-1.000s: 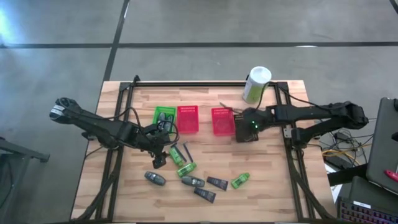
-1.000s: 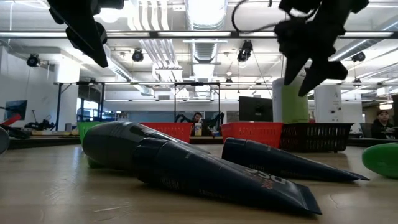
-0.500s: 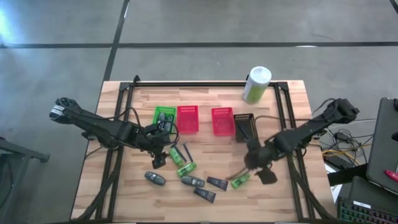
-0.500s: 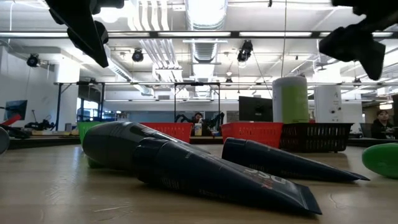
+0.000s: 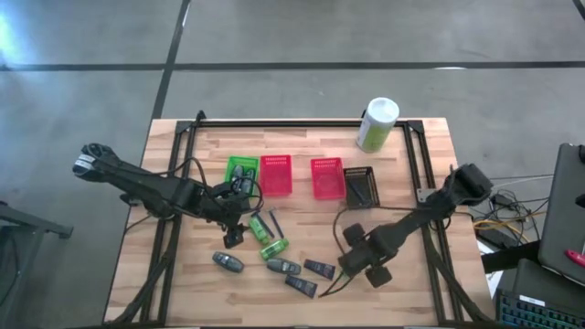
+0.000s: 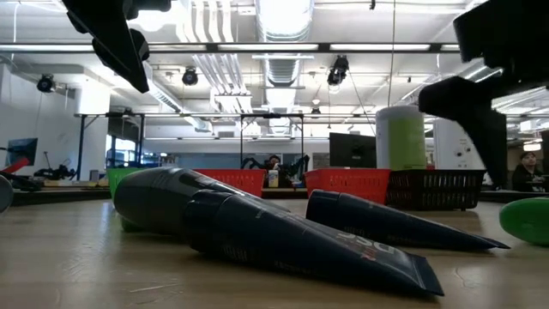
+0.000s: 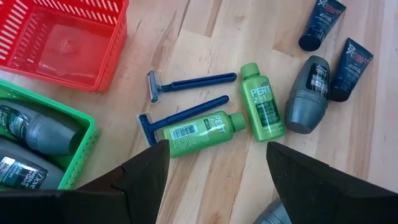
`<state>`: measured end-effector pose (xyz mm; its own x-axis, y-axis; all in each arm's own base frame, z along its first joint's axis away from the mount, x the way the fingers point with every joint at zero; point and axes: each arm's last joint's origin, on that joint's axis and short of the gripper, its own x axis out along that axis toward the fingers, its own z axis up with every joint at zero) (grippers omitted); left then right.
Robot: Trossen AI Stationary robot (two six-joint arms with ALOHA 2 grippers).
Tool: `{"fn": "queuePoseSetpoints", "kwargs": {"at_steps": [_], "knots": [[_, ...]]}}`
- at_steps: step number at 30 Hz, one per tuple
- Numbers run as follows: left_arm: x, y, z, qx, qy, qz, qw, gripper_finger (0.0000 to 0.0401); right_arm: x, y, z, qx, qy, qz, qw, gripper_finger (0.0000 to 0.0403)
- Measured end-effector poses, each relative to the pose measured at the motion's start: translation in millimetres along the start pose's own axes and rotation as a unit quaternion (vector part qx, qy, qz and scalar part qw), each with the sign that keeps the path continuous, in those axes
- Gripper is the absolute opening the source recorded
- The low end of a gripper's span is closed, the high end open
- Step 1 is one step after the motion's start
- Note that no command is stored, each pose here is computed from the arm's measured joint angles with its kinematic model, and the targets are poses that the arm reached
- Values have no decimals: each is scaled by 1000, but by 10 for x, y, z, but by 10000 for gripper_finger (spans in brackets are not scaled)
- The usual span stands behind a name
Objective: Pick & Place Travel size toiletries
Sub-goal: Put the green shampoo bottle into the left red bin
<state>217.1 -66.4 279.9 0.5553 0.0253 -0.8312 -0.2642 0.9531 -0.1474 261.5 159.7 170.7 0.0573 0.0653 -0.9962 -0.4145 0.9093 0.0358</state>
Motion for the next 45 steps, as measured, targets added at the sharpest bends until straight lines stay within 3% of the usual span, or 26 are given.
{"fn": "queuePoseSetpoints", "kwargs": {"at_steps": [7,21,29,33,38,42,45], "knots": [[0,0,0,1,0,0,1000,273,136,7,51,7,-4,-1,1000,337],[0,0,0,1,0,1,1000,273,247,-3,-14,31,-2,0,1000,223],[0,0,0,0,-1,1,1000,273,248,-4,-24,44,-1,0,999,179],[0,-1,3,0,-2,0,1000,273,138,-6,-25,51,-19,2,999,157],[-1,-29,46,-1,-24,-14,1000,273,-200,-132,-99,130,-67,-13,989,152],[-18,-102,138,58,-78,-41,994,273,-535,-347,-189,216,-127,-2,968,163],[-32,-188,205,169,-131,-46,976,273,-719,-573,-251,274,-159,31,948,164]]}}
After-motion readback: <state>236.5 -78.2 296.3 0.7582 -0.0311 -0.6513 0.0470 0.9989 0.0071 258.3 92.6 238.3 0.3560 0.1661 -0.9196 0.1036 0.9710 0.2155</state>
